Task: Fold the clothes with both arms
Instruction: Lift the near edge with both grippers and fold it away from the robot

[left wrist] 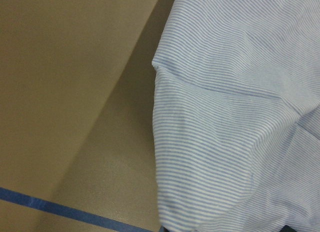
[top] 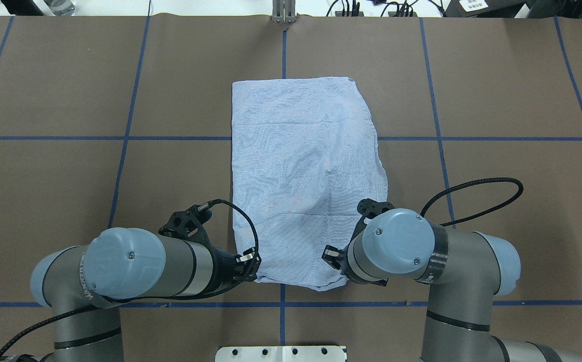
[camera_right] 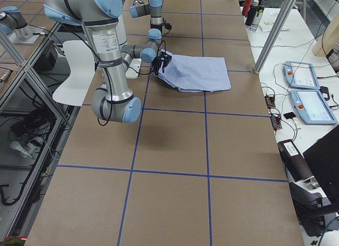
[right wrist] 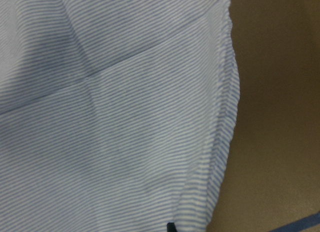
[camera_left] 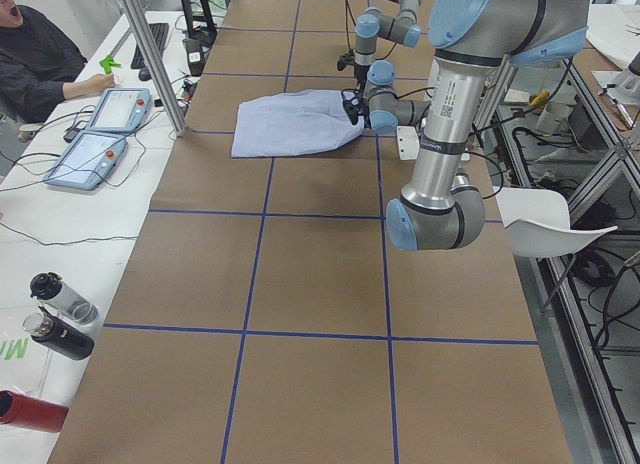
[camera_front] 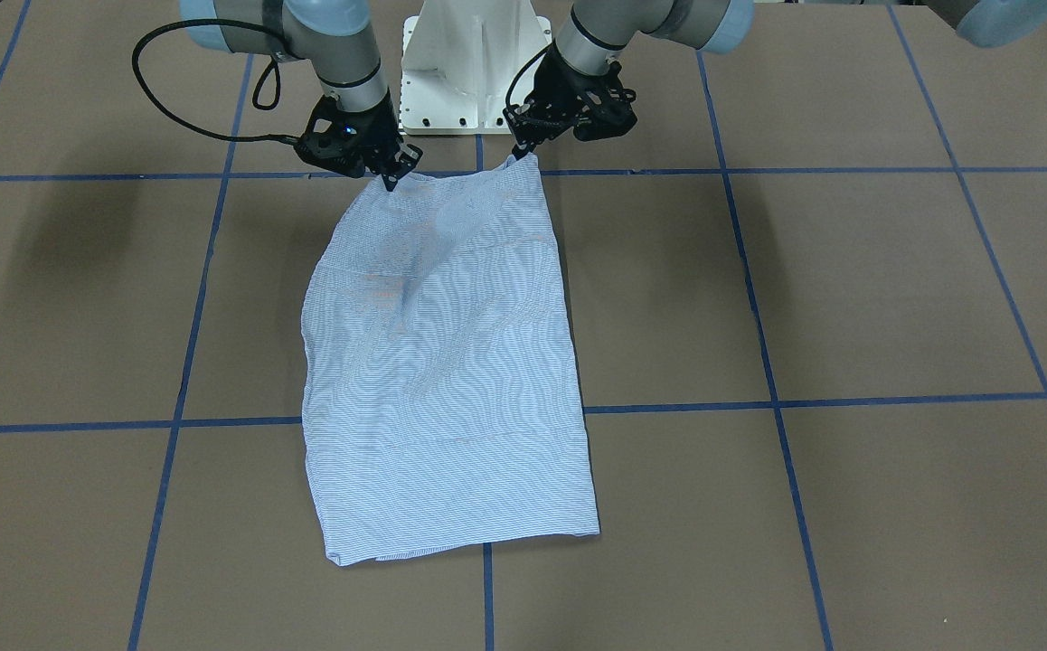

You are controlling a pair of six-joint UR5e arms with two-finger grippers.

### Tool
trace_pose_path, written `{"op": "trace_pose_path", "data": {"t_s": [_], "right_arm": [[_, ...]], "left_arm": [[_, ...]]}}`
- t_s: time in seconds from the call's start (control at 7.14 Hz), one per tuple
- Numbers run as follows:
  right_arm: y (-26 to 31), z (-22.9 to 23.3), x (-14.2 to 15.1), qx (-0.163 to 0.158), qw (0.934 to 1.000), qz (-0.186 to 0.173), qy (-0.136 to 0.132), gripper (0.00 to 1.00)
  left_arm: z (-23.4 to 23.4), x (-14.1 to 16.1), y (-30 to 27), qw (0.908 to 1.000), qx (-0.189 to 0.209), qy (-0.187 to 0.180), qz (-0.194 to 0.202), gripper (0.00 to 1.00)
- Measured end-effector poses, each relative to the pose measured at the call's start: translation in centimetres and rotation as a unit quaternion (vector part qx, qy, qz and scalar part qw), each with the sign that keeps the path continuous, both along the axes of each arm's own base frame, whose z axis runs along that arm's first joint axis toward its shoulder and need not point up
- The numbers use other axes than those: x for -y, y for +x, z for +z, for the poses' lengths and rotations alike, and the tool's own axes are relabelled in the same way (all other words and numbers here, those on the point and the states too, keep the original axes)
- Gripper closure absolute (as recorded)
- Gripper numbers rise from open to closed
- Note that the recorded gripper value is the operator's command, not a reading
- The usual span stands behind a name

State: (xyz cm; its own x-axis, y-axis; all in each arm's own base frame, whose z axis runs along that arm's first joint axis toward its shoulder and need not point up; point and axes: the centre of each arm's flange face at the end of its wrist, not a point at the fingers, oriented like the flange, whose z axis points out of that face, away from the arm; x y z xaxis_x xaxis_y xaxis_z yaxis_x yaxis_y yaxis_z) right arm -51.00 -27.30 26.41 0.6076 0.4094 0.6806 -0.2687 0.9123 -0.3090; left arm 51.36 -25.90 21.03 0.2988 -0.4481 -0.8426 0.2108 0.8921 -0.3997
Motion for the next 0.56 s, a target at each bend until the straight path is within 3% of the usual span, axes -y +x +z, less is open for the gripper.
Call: {"op": "trace_pose_path", "data": {"t_s": [0.28,0.56], "right_arm": [[2.1,-0.2,-1.3,0.014,0.9994,-0.03,0.005,1.0],[3.2,-1.3,-3.1,0.038,0.9962,-0.076,-0.016,1.0]], "left_arm": [[-0.9,-0.8,-1.2,0.9999,-0.013,0.003,0.005,1.0],[-1.4,-3.1,-0.8,0.9994,-0.02,0.004,0.027,1.0]]}}
